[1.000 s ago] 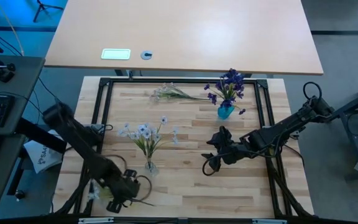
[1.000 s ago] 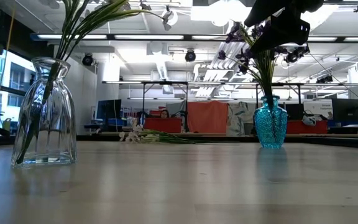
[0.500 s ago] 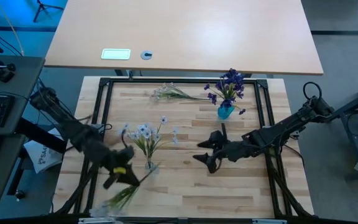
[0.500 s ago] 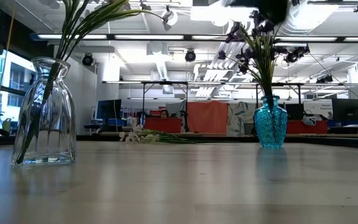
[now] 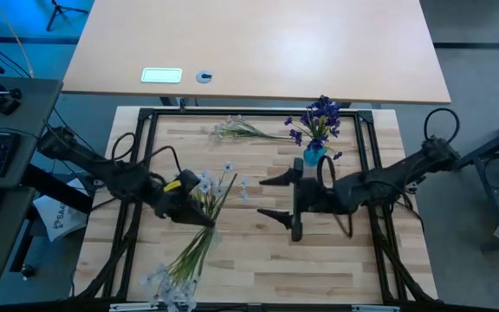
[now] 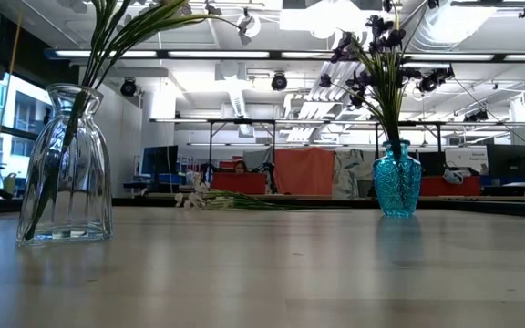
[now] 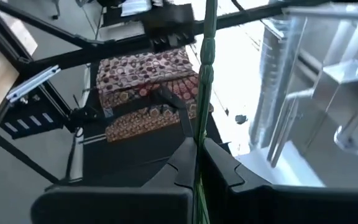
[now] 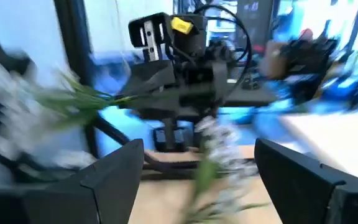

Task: Sort flowers into vase by color
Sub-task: Put the bottom white flowers into the transparent vase

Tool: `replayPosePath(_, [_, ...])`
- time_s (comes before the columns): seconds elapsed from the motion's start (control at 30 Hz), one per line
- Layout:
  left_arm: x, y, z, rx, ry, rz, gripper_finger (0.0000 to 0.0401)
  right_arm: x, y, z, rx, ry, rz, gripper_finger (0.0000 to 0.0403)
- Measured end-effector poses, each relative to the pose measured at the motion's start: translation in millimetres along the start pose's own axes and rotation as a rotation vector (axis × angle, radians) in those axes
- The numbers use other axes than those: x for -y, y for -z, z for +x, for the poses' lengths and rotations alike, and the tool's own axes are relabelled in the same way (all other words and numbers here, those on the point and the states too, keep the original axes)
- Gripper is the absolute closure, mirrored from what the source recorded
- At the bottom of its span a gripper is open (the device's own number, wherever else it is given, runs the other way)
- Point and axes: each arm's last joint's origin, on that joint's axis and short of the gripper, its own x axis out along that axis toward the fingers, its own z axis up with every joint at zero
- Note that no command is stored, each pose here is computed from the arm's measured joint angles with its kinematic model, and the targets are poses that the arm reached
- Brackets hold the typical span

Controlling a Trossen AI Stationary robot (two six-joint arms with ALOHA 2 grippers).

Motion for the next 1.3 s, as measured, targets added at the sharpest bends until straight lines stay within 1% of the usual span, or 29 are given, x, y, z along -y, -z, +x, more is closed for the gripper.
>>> replayPosePath(0.1, [-1.9, -3.5, 1.5, 0.027, -0.005, -0.052, 0.0401, -5.1, -18.3, 10.9, -0.077, 0.046, -0.23, 0.01])
replayPosePath(0.2, [-2.0, -7.8, 1.3, 0.095, -0.007, -0.096, 0.0401, -13.8, -24.1, 27.6, -0.171, 0.101, -0.451, 0.01])
replayPosePath(0.3, [-2.4, -11.9, 1.0, 0.136, -0.008, -0.116, 0.0401, -24.6, -29.2, 43.1, -0.225, 0.159, -0.654, 0.01])
replayPosePath(0.4, [-2.6, -13.6, 0.9, 0.144, -0.008, -0.119, 0.0401, -34.3, -37.8, 54.2, -0.235, 0.223, -0.81, 0.01])
replayPosePath(0.5, [-2.9, -14.8, 0.9, 0.148, -0.008, -0.122, 0.0401, -41.8, -36.5, 66.3, -0.261, 0.249, -0.911, 0.01])
replayPosePath(0.7, [-2.4, -15.0, 0.8, 0.154, -0.004, -0.114, 0.0401, -49.0, -23.0, 79.6, -0.335, 0.22, -1.05, 0.01])
replayPosePath(0.8, [-2.4, -15.1, 0.7, 0.158, -0.006, -0.103, 0.0401, -51.4, -17.3, 85.1, -0.343, 0.216, -1.067, 0.01])
replayPosePath(0.93, [-3.6, -14.8, 0.8, 0.156, -0.019, -0.095, 0.0401, -52.4, -18.4, 86.6, -0.322, 0.223, -1.051, 0.0106])
replayPosePath(1.07, [-4.7, -14.6, 0.8, 0.154, -0.03, -0.095, 0.0401, -50.2, -19.0, 88.0, -0.321, 0.227, -1.047, 0.0144])
replayPosePath(1.3, [-5.2, -14.5, 0.8, 0.154, -0.035, -0.094, 0.0401, -42.2, -18.9, 92.5, -0.324, 0.231, -1.028, 0.0245])
